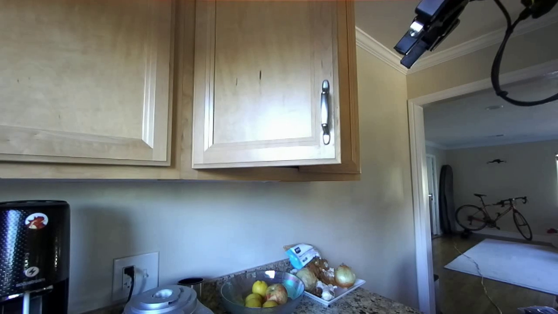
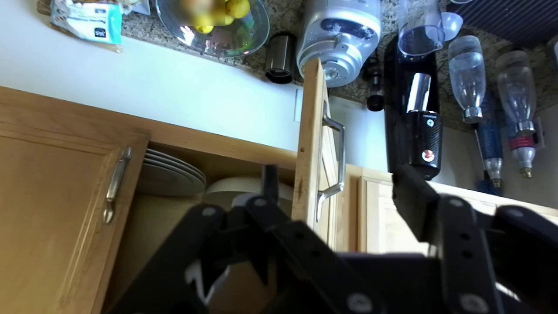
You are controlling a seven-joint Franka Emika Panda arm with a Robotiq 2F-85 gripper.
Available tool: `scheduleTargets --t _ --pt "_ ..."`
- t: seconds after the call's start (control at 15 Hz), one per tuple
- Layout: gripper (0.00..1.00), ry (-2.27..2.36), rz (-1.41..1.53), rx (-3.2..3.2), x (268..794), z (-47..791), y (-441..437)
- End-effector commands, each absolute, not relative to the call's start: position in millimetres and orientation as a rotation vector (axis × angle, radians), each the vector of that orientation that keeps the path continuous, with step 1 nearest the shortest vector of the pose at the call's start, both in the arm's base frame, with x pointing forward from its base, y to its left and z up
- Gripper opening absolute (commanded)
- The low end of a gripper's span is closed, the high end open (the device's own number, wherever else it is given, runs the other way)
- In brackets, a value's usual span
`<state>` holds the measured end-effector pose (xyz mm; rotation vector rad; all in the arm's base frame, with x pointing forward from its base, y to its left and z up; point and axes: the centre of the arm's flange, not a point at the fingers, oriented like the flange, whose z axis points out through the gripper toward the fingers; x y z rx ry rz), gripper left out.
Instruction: Close the open cabinet doors
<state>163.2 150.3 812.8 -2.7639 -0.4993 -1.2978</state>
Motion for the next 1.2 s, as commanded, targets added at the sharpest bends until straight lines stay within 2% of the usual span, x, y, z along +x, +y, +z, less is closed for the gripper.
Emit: scheduleTargets --t 0.0,0.27,0.53,0.8,1.13 --pt "0.39 -0.613 -1.289 -2.709 183.6 821.0 152.7" --pt "0.12 -0.685 -1.302 -2.687 222.6 822.2 167.2" --pt "0.02 -0.75 -1.299 -2.654 251.1 833.0 183.1" --pt "0.07 -0.834 -1.29 -2.602 257.0 846.7 206.5" --pt "0.06 -0.893 -1.323 -2.614 273.1 853.0 207.6"
